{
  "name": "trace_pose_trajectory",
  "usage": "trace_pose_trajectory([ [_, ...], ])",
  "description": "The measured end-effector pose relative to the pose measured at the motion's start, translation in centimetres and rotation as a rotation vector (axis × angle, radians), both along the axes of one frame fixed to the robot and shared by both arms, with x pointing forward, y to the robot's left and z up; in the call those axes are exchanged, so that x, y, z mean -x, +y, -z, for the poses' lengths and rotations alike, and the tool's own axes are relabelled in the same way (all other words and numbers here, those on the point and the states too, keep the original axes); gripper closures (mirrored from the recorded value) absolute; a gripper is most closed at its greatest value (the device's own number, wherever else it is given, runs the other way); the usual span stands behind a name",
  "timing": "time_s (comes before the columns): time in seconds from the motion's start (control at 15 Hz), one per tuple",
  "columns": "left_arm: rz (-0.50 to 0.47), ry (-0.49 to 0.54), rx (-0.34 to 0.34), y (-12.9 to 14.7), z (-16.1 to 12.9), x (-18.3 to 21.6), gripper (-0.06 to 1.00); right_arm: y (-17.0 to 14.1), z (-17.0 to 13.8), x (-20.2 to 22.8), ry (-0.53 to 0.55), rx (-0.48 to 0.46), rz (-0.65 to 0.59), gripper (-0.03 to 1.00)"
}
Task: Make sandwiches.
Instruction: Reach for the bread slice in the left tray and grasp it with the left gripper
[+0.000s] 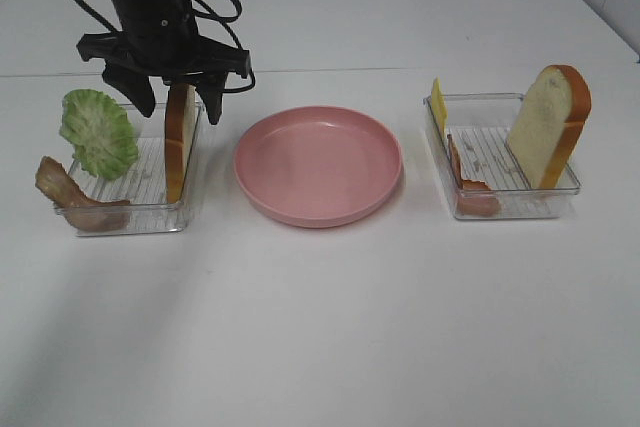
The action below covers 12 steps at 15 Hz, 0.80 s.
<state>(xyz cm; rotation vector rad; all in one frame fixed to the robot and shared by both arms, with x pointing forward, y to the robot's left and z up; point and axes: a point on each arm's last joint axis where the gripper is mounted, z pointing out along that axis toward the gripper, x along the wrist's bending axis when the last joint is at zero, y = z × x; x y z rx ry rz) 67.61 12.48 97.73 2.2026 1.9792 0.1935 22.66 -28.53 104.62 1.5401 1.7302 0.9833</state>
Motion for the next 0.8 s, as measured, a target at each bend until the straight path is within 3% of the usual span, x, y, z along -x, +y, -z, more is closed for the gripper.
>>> trace_pose_trajectory([
  [0.13, 0.0, -0.002, 0.001, -0.01, 0.0, -0.02, 0.29, 0.0, 0.0, 0.0, 0.0, 0.0, 0.0, 0.2],
  [0.4, 0.0, -0.003, 0.0, 0.0, -0.01, -0.03, 0.59, 0.0, 0.0, 0.0, 0.0, 0.0, 0.0, 0.2],
  [0.47, 0.0, -0.006, -0.007, 0.06, -0.01, -0.05, 0.71, 0.0, 0.0, 0.0, 0.0, 0.0, 0.0, 0.2],
  [0.8, -0.002, -0.01, -0.005, 0.05, -0.16, -0.09, 0.73, 0.0, 0.0, 0.0, 0.0, 0.0, 0.0, 0.2],
])
